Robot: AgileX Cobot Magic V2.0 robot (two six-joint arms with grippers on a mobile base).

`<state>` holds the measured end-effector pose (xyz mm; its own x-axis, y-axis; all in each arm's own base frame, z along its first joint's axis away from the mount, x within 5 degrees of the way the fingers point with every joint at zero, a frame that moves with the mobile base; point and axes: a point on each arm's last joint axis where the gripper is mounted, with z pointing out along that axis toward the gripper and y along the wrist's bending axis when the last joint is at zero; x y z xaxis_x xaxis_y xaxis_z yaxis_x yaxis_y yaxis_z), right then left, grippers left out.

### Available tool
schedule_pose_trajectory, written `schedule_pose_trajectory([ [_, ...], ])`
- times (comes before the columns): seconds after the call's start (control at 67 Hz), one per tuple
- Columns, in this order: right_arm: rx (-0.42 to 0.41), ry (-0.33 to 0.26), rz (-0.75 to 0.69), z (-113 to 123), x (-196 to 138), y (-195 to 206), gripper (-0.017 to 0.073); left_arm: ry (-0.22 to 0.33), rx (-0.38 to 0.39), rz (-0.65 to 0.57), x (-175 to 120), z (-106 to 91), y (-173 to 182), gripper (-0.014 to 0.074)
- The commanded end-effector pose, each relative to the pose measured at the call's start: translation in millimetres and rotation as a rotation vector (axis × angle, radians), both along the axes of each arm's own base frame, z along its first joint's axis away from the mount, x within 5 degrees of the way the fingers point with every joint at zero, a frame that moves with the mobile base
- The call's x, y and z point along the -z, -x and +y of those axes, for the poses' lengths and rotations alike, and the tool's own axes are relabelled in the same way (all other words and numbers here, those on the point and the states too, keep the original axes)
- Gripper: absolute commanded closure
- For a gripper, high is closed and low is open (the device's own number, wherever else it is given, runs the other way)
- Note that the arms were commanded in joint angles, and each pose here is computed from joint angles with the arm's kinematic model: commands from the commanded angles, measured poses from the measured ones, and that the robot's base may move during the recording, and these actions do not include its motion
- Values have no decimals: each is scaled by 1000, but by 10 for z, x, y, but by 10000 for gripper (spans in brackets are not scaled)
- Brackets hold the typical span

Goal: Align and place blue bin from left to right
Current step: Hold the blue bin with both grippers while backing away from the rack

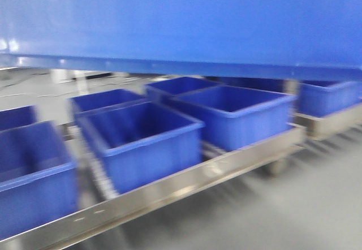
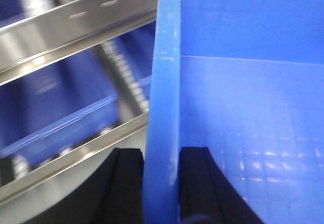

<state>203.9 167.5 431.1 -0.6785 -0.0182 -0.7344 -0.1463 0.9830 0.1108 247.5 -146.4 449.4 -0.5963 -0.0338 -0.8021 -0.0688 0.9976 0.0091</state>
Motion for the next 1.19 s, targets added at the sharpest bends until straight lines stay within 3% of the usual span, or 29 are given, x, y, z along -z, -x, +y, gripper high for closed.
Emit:
schedule_pose_trajectory([
  [0.0, -51, -71, -75, 51, -113, 23, 639, 59, 68, -89, -125, -70, 31, 704],
  [1.18, -51, -71, -75, 51, -113, 23, 639, 59, 68, -89, -125, -70, 31, 704],
])
